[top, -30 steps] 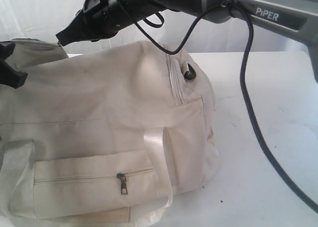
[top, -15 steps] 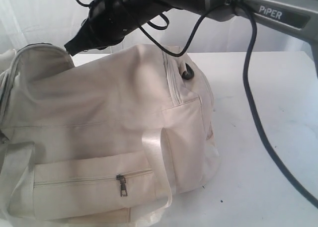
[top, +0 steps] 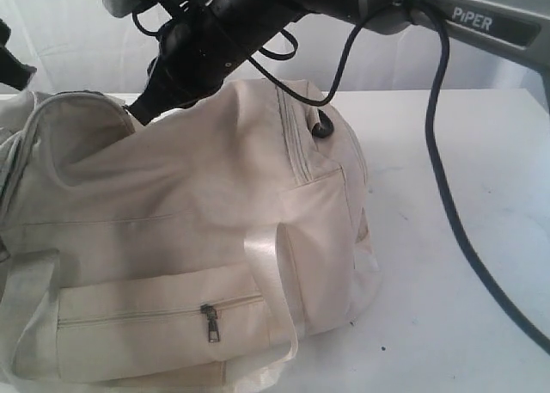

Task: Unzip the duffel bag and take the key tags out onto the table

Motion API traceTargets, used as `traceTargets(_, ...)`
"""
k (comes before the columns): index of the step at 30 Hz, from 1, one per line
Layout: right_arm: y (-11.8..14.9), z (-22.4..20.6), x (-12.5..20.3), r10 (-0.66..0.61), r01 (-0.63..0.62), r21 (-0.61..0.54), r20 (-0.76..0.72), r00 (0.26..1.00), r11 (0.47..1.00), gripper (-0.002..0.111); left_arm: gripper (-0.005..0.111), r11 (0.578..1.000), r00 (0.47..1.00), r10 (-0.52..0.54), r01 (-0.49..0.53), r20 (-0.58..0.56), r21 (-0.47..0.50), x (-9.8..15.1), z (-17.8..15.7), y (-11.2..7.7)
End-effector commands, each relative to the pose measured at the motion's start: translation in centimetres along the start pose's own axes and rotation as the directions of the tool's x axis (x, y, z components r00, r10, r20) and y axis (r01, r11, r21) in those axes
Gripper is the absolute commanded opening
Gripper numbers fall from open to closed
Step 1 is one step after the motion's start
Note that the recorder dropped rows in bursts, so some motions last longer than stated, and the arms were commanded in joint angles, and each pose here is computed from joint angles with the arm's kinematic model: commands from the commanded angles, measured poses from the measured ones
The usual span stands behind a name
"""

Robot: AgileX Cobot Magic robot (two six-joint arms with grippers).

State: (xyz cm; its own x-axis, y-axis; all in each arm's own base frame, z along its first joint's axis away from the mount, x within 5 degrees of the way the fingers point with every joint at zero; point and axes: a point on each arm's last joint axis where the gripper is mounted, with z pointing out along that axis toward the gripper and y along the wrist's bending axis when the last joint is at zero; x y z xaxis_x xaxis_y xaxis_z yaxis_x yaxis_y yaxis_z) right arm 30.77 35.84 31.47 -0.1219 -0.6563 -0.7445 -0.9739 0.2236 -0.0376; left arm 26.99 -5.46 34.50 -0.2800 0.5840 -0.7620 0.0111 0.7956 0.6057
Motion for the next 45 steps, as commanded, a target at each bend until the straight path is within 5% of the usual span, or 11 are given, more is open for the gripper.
traceTargets(1,0.1,-2.3,-0.8,-0.034,0.034,0.018,0.018,0.999,0.999,0.000,0.049,1.000,0.996,-0.012,0.010,-0.085,-0.024,0.9,1.2,-0.6)
traceTargets(13,0.0,-4.4,-2.8,-0.028,0.012,0.097,0.171,0.985,0.995,0.000,0.043,1.000,0.985,-0.012,0.009,-0.170,-0.018,1.8,1.6,-1.1)
traceTargets(23,1.6,-5.4,-5.3,0.006,0.004,-0.025,0.409,0.913,1.000,0.000,0.037,1.000,0.982,-0.016,0.013,-0.187,-0.015,2.0,1.7,-1.1)
traceTargets(30,2.1,-5.3,-5.5,-0.008,0.025,-0.035,0.414,0.910,0.999,0.000,0.028,0.997,0.963,-0.078,0.071,-0.258,-0.038,3.8,3.7,-0.7)
traceTargets(36,2.0,-5.3,-5.5,-0.010,0.022,-0.025,0.418,0.908,0.999,0.000,0.000,0.993,0.961,-0.116,0.115,-0.252,-0.016,4.4,4.4,-0.4)
traceTargets(45,1.5,-5.2,-5.4,-0.070,0.052,0.055,0.401,0.914,0.997,0.000,0.000,0.972,0.940,-0.213,0.175,-0.266,-0.160,4.8,4.3,0.8)
